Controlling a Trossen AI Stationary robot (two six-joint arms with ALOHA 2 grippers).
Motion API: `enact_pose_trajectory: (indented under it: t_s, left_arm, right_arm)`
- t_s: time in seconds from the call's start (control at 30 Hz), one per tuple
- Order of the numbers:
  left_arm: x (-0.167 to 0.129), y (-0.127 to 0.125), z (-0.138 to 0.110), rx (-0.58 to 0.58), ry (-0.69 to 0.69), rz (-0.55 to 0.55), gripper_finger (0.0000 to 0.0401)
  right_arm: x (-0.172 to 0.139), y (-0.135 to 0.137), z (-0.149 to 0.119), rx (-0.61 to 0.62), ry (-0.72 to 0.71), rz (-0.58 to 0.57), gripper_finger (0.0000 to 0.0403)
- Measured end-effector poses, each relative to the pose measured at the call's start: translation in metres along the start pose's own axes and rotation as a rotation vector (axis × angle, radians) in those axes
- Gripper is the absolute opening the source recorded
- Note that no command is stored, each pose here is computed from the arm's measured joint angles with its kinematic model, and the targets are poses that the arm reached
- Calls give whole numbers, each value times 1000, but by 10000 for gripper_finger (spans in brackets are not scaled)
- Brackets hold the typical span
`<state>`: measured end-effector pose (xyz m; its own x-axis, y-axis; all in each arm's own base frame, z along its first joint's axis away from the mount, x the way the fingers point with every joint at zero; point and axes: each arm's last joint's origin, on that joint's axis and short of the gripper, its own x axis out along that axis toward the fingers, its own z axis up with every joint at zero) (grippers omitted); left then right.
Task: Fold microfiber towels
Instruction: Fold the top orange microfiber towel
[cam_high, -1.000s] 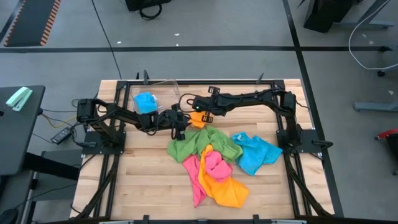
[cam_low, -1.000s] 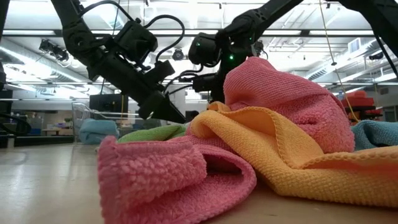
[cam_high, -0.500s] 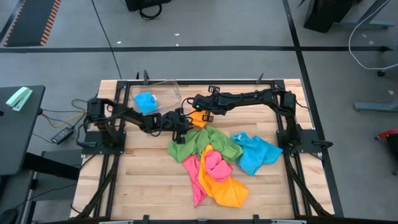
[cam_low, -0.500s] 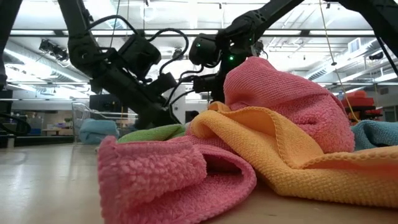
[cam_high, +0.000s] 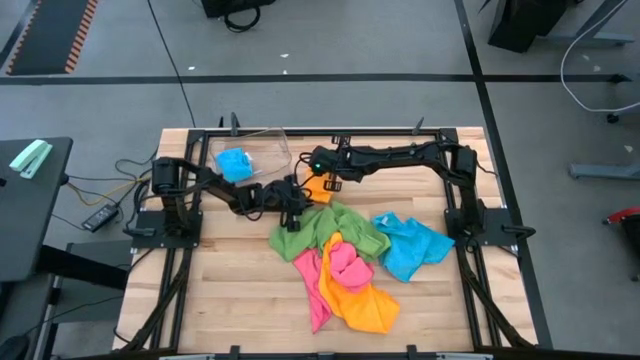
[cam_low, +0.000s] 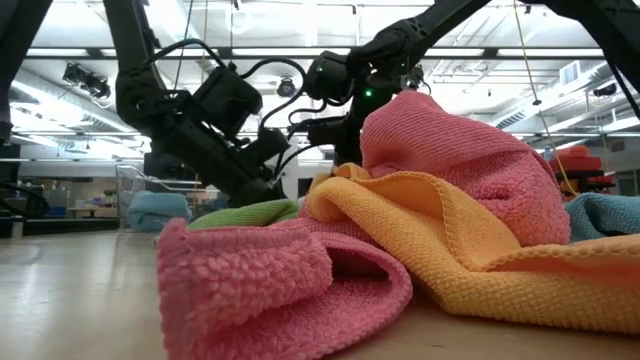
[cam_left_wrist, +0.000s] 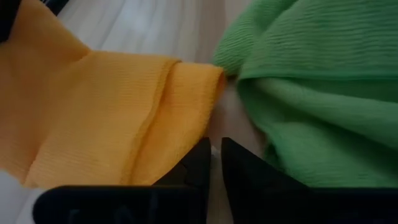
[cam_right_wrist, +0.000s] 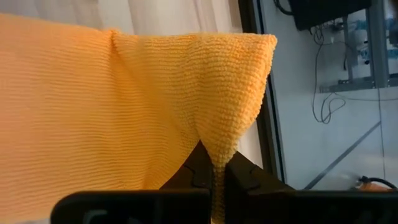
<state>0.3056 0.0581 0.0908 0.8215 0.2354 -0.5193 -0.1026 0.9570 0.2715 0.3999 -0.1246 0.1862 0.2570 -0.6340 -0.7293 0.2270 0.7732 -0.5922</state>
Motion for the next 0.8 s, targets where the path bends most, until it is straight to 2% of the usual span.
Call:
enact_pose_trajectory:
  t_s: [0.8]
  left_arm:
    - [0, 2, -2, -25, 10, 4, 31]
  right_arm:
    - [-33, 47, 16, -50, -136, 117, 12]
